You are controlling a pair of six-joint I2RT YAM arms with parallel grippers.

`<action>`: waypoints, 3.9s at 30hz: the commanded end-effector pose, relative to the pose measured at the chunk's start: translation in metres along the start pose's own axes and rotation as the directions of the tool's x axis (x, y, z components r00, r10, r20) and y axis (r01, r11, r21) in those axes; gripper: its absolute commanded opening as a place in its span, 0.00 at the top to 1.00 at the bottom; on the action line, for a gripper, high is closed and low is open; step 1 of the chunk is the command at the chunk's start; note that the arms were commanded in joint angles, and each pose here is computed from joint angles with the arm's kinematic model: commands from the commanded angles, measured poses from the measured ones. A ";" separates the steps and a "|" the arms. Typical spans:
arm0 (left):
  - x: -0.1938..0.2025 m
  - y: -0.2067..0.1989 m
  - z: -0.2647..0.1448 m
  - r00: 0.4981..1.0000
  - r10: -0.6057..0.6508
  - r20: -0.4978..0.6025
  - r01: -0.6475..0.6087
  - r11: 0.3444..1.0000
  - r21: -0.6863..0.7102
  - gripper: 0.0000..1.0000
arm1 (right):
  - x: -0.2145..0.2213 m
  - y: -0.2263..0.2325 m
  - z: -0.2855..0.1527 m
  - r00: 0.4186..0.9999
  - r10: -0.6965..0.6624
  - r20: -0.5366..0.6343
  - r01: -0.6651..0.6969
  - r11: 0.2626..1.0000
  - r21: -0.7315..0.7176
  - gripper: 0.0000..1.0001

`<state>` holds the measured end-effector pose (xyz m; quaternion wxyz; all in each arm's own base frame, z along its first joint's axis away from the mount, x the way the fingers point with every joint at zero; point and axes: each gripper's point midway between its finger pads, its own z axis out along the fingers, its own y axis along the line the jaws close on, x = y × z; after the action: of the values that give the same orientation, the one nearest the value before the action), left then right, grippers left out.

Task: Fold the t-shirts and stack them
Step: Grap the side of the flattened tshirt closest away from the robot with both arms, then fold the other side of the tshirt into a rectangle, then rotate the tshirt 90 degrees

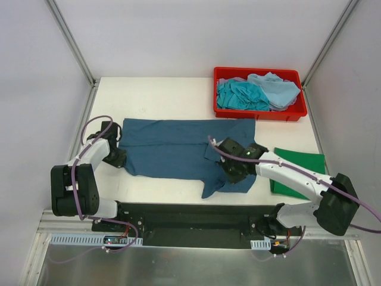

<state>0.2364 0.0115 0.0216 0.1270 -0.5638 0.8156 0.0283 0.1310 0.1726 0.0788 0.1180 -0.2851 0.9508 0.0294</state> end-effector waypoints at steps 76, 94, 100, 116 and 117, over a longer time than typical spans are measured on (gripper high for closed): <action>0.014 -0.130 0.008 0.831 0.546 -0.108 -0.545 0.837 0.035 0.01 | -0.222 -0.102 0.069 0.763 0.602 0.235 -0.534 0.792 -0.294 0.04; 0.052 0.034 -0.007 0.941 0.262 -0.215 -0.287 0.954 -0.092 0.01 | -0.417 -0.024 0.139 0.798 0.527 0.292 -0.365 0.809 -0.461 0.04; 0.112 0.002 -0.024 0.901 0.299 -0.314 -0.295 0.954 0.063 0.01 | -0.493 -0.075 0.121 0.576 0.651 0.494 -0.344 0.742 -0.576 0.04; 0.170 -0.027 -0.074 0.829 0.515 -0.219 -0.447 0.845 0.295 0.01 | -0.516 -0.050 0.002 0.538 0.332 0.775 -0.035 0.927 -0.372 0.04; 0.162 -0.030 -0.081 0.837 0.517 -0.179 -0.453 0.838 0.303 0.01 | -0.504 -0.046 -0.006 0.568 0.304 0.765 -0.034 0.937 -0.348 0.04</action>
<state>0.1723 -0.1671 0.0275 -0.0053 -0.3180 0.9434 -0.0943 0.6087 0.3893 0.1075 0.4588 -0.0703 0.8299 0.3095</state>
